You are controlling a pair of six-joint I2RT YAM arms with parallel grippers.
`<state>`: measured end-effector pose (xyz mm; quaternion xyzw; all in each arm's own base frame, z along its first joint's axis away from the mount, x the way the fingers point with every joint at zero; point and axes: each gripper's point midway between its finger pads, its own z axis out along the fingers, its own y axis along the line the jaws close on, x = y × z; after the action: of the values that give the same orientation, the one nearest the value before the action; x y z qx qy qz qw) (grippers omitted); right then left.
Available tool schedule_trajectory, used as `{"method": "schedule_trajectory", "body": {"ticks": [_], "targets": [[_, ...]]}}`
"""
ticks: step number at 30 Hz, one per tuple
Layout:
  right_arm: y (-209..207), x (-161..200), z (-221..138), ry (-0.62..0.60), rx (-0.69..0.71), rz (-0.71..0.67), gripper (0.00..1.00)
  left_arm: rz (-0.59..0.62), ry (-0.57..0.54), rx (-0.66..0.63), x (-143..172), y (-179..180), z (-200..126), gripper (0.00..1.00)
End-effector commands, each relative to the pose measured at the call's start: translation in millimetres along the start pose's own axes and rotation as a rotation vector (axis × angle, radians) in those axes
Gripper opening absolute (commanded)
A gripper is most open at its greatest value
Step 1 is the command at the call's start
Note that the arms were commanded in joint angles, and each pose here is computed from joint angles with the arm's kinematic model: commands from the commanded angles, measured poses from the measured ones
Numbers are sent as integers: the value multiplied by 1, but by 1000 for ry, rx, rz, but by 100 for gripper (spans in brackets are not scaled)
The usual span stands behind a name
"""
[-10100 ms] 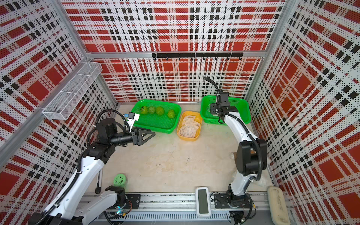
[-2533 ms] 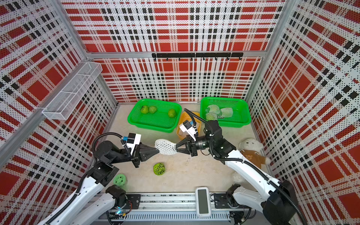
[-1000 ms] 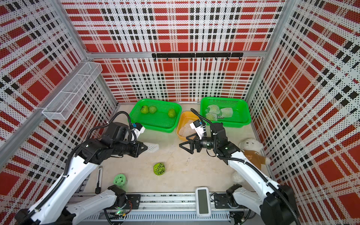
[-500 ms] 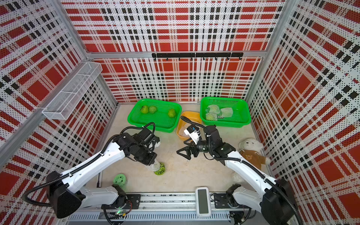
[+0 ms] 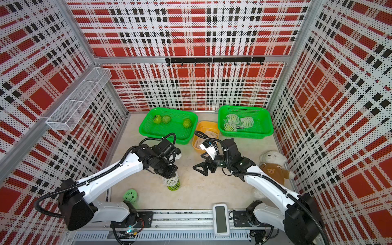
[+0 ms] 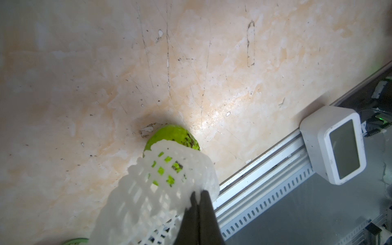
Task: Sleeve custard apples in foam nets
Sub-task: Put on the foam net on the custard apple.
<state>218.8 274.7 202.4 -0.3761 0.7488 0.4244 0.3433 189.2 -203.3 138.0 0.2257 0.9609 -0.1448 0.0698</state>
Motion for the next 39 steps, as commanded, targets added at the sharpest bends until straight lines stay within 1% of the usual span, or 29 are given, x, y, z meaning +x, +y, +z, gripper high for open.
{"method": "schedule_trajectory", "body": {"ticks": [1, 4, 8, 10, 13, 16, 18, 22, 23, 24, 26, 27, 29, 31, 34, 37, 39], "targets": [[-1, -3, 3, -21, 3, -50, 100, -89, -83, -61, -7, 27, -9, 0], [-2, -1, 2, -22, 8, -51, 100, -121, -97, -3, -7, 27, -9, 0], [-2, -1, 3, -23, 8, -50, 100, -138, -63, 7, -2, 27, 0, 0], [-2, 1, 3, -19, 5, -49, 100, -153, -56, -36, -1, 34, 3, 0], [-3, 5, 3, -15, 11, -45, 100, -171, -81, -125, -2, 46, 1, 0], [-3, 8, 2, -12, 13, -42, 100, -181, -87, -170, -3, 52, 2, 0], [-3, 8, 2, -14, 14, -44, 100, -177, -78, -190, -1, 52, 4, 0], [-3, 9, 3, -11, 11, -43, 100, -127, -40, -264, 4, 50, 6, 0], [-2, 10, 4, -9, 7, -43, 100, -112, -42, -250, 4, 45, 7, 0], [-2, 10, 4, -9, 4, -43, 100, -88, -55, -205, 1, 34, 9, 0], [-2, 12, 5, -6, 1, -41, 100, -60, -58, -54, -1, 7, 16, 0], [-3, 12, 5, -7, 3, -40, 100, -46, -56, -8, -2, -4, 18, 0], [-3, 12, 5, -9, 5, -44, 100, -5, -71, 38, -5, -22, 19, 0], [-5, 13, 5, -11, 16, -45, 100, -5, -80, 67, -9, -29, 21, 0], [-6, 14, 5, -10, 28, -45, 100, -51, -64, 57, -9, -19, 30, 0], [-7, 15, 4, -11, 36, -45, 100, -115, -80, -9, -9, 5, 32, 0], [-7, 16, 3, -11, 38, -45, 100, -162, -106, -69, -8, 24, 27, 0]]}}
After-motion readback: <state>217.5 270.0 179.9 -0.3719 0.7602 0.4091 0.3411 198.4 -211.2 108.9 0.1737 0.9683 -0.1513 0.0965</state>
